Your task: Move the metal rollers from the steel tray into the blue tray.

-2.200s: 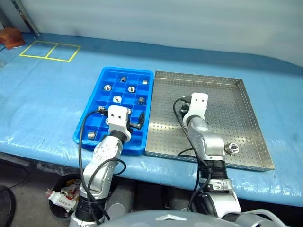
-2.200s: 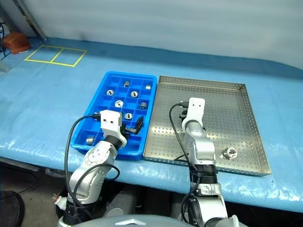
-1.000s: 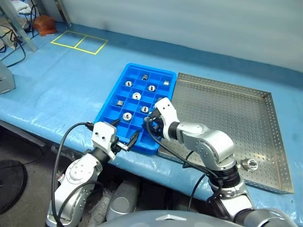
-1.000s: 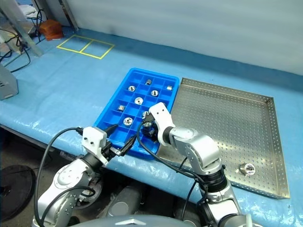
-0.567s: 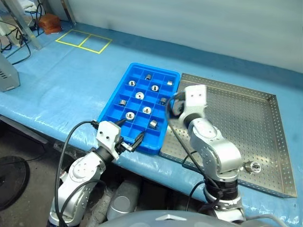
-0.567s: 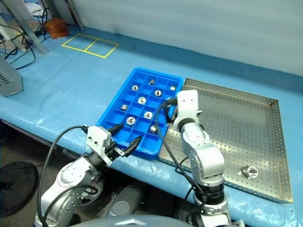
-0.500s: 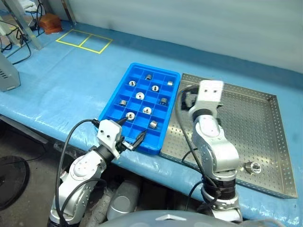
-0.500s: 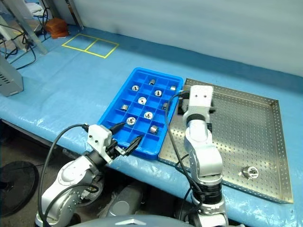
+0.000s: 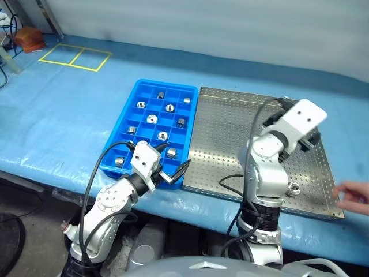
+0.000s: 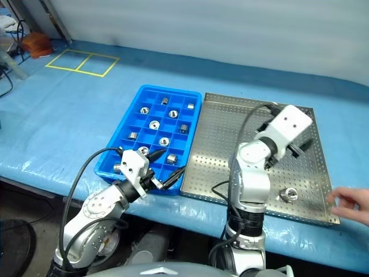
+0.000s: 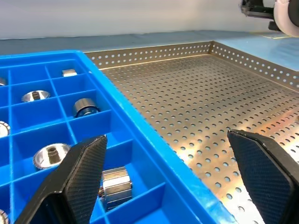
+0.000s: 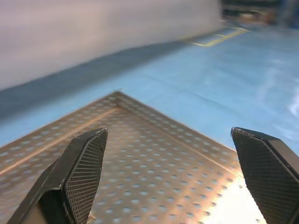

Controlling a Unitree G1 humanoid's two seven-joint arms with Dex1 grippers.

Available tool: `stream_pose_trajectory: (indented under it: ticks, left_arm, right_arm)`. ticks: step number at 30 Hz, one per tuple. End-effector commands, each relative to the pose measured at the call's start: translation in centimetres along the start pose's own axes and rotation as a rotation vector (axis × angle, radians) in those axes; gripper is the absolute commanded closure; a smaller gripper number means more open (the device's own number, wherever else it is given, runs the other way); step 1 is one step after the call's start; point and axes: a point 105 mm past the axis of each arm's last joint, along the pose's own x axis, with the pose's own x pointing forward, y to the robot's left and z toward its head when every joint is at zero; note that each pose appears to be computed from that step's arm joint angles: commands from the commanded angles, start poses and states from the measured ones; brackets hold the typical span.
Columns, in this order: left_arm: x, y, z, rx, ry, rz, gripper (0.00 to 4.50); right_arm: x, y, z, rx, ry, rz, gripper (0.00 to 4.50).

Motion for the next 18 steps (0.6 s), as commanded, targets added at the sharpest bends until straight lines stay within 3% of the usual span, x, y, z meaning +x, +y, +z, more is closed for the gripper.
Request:
stream_pose_trajectory:
  ticks: [1,5,18]
  left_arm:
    - [0.3,-0.5,0.7,0.019,-0.026,-0.035,0.00]
    - [0.5,-0.5,0.7,0.019,-0.024,-0.040,0.00]
    - [0.9,-0.7,0.6,0.014,-0.030,-0.045,0.00]
  right_arm:
    - [-5.9,-1.0,-7.2,0.101,0.460,-0.128,0.02]
    - [-6.2,-1.7,-7.6,0.121,0.524,-0.189,0.02]
    - [-6.4,-0.7,-7.2,0.109,0.518,-0.126,0.02]
